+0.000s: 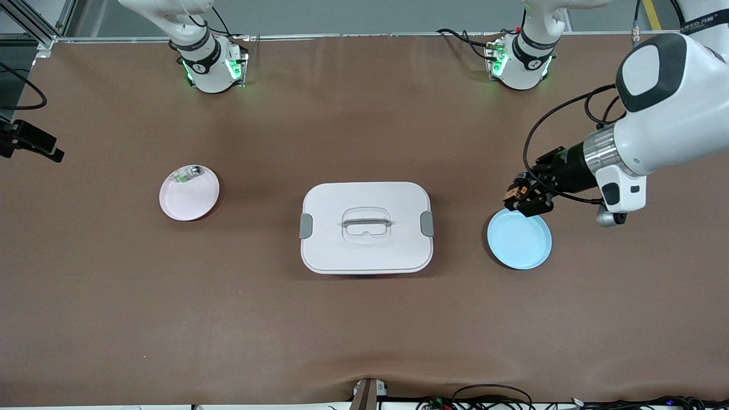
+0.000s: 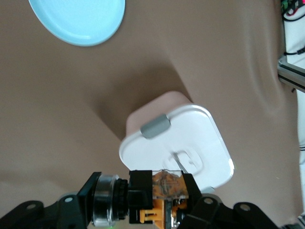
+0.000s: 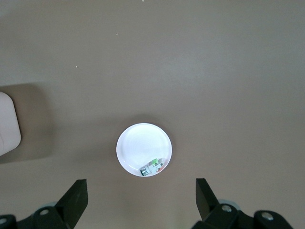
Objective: Transfer orange switch to right arm and place
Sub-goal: 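Lift the switch and carry it with the left gripper toward the box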
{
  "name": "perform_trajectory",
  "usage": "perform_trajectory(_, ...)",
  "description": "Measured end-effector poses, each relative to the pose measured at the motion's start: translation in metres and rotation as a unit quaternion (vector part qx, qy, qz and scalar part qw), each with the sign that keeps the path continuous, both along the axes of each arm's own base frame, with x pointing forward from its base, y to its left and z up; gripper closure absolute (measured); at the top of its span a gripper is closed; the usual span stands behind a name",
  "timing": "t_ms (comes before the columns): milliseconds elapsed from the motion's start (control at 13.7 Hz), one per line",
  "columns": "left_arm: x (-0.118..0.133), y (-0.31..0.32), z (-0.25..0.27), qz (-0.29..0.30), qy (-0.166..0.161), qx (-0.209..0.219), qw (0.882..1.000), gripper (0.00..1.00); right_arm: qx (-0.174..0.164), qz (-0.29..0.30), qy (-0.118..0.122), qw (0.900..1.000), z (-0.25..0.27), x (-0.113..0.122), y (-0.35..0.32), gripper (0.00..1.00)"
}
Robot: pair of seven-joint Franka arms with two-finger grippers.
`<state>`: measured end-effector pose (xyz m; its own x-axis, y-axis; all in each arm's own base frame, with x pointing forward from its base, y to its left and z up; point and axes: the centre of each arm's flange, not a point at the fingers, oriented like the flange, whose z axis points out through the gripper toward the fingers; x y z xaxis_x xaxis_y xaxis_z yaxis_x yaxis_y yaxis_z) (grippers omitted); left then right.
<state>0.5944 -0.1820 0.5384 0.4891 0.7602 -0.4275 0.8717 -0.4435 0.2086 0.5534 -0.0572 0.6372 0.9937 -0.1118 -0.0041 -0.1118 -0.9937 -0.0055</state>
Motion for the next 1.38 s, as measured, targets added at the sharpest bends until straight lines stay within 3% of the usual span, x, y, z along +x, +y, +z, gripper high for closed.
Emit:
perform_trajectory(218, -0.01, -0.041, 0.026, 0.04, 0.03, -0.053, 0.997, 0.27, 0.0, -0.001, -0.002, 1.0, 0.0, 0.0, -0.001, 0.0)
perform_trajectory(510, -0.019, -0.083, 0.048, 0.089, 0.061, -0.132, 0.985, 0.27, 0.0, 0.0, -0.002, 1.0, 0.0, 0.001, 0.0, 0.0)
perform_trajectory(801, -0.031, -0.142, 0.045, 0.133, 0.075, -0.154, 0.976, 0.27, -0.004, 0.002, -0.003, 1.0, 0.001, 0.001, 0.002, 0.0)
perform_trajectory(1092, -0.061, -0.229, 0.027, 0.156, 0.08, -0.175, 0.969, 0.27, -0.017, 0.004, 0.0, 1.0, -0.001, 0.002, 0.001, 0.0)
perform_trajectory(1384, -0.093, -0.295, -0.007, 0.152, 0.088, -0.165, 0.97, 0.27, -0.027, 0.014, 0.013, 0.999, -0.017, 0.012, 0.009, 0.0)
